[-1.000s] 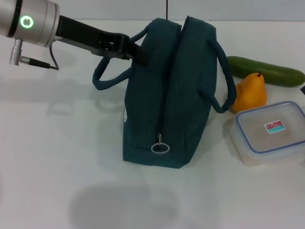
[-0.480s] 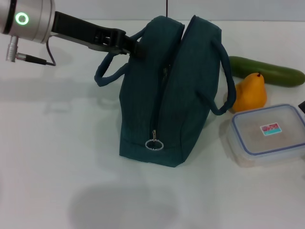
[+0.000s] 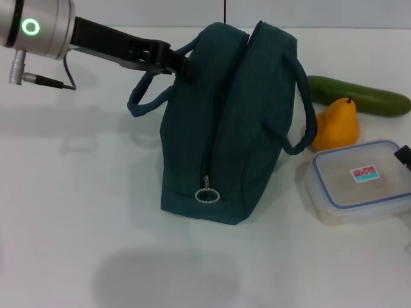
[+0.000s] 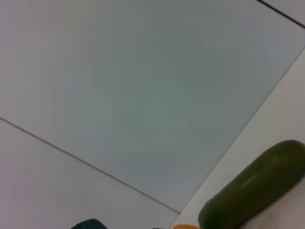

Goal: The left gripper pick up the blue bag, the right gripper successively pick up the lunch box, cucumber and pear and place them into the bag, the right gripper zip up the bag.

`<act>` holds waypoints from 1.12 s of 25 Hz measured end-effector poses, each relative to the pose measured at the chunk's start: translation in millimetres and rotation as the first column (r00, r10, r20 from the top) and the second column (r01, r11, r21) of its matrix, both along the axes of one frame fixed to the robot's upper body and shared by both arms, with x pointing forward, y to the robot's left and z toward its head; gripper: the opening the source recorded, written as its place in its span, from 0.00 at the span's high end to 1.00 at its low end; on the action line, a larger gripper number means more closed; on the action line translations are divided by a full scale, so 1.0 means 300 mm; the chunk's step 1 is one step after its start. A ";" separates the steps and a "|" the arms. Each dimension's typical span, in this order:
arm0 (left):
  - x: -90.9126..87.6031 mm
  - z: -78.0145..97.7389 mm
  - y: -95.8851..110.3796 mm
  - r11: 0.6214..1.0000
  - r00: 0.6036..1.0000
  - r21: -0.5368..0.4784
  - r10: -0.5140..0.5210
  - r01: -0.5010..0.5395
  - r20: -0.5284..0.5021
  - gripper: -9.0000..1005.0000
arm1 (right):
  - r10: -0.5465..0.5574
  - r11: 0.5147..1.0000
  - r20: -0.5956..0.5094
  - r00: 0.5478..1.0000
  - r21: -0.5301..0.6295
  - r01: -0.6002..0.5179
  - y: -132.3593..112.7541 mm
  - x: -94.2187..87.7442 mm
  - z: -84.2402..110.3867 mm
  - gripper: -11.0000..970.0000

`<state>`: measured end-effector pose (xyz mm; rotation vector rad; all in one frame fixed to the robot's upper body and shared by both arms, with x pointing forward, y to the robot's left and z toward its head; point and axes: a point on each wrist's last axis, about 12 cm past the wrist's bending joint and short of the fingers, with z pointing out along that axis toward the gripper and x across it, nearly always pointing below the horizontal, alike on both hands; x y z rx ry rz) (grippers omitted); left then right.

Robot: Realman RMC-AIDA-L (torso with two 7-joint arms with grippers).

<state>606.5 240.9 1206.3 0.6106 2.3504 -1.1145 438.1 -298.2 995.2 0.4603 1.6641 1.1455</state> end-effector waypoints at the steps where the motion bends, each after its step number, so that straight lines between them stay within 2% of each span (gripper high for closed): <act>1: 0.000 0.000 0.000 1.000 1.000 0.000 0.000 0.000 0.000 0.90 | 0.001 1.000 0.002 1.000 0.003 -0.001 0.001 -0.001 0.001 0.14; 7: -0.003 -0.004 0.008 1.000 1.000 0.002 0.005 -0.005 -0.004 0.91 | 0.001 1.000 0.008 1.000 0.011 -0.001 0.003 -0.008 0.002 0.18; 13: -0.003 -0.004 0.013 1.000 1.000 0.004 0.008 -0.008 -0.004 0.91 | 0.009 1.000 0.012 1.000 0.004 -0.009 -0.003 -0.016 0.003 0.41; 18: -0.002 -0.003 0.014 1.000 1.000 0.004 0.009 -0.009 -0.003 0.91 | -0.007 1.000 0.015 1.000 0.003 0.007 -0.013 -0.024 0.002 0.48; 28: -0.003 -0.005 0.013 1.000 1.000 0.002 0.009 -0.009 -0.005 0.91 | -0.013 1.000 0.019 1.000 0.000 0.013 -0.017 -0.019 0.004 0.48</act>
